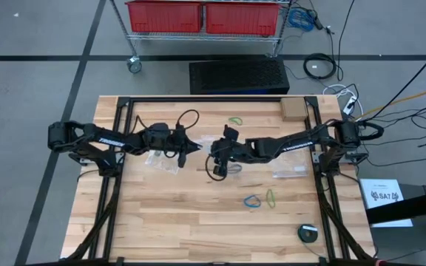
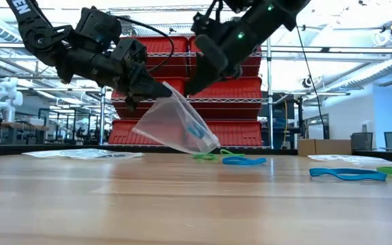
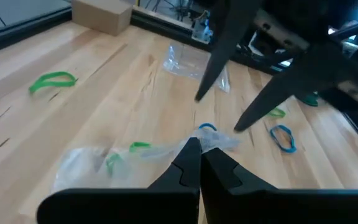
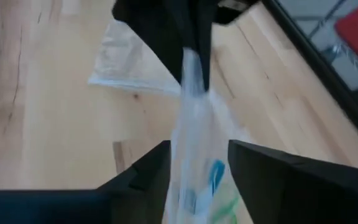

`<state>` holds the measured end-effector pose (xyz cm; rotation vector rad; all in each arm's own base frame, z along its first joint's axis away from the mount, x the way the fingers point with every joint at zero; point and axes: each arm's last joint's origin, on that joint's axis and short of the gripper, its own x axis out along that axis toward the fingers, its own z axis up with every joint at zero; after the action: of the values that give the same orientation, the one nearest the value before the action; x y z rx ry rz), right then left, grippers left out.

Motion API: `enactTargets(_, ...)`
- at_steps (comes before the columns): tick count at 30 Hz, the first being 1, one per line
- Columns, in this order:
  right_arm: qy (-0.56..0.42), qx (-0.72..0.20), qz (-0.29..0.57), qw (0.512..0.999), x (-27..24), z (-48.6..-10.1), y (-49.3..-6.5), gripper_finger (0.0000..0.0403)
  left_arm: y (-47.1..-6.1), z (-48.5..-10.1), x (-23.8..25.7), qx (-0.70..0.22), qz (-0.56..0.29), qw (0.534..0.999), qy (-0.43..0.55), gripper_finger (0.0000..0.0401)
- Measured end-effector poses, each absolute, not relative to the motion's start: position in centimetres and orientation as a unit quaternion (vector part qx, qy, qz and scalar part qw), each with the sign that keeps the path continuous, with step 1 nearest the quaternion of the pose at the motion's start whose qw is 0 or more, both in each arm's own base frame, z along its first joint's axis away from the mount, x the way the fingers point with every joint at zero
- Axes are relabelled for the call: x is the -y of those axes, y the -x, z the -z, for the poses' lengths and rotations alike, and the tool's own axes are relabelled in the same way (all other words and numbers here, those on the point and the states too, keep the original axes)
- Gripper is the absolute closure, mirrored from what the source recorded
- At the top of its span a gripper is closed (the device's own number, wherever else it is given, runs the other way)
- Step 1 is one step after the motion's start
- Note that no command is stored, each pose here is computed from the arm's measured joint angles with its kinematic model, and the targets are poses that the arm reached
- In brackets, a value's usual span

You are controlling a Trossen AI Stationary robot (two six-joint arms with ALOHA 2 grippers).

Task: Sort rubber bands
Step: Put the blue rubber band into the bottom left transparent zip bag

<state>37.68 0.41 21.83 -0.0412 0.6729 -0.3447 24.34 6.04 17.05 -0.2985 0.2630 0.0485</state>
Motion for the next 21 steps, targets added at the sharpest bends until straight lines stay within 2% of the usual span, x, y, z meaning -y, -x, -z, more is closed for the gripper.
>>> enactTargets(8, 0.034, -0.326, 0.172, 0.929, 0.0, -21.3, -38.1, 0.0315, -24.8, -17.8, -6.2, -0.119, -0.023, 0.982, 0.146, 0.0399)
enactTargets(15, 0.058, -0.332, 0.191, 0.922, 0.2, -21.2, -38.0, 0.0392, -24.8, -17.8, -6.2, -0.122, -0.021, 0.981, 0.147, 0.0399)
enactTargets(18, 0.060, -0.331, 0.192, 0.922, 0.2, -21.8, -37.7, 0.0398, -24.8, -17.8, -6.2, -0.122, -0.021, 0.981, 0.147, 0.0399)
enactTargets(21, 0.056, -0.326, 0.193, 0.924, 0.2, -23.0, -37.0, 0.0383, -24.8, -17.8, -6.1, -0.121, -0.019, 0.981, 0.148, 0.0399)
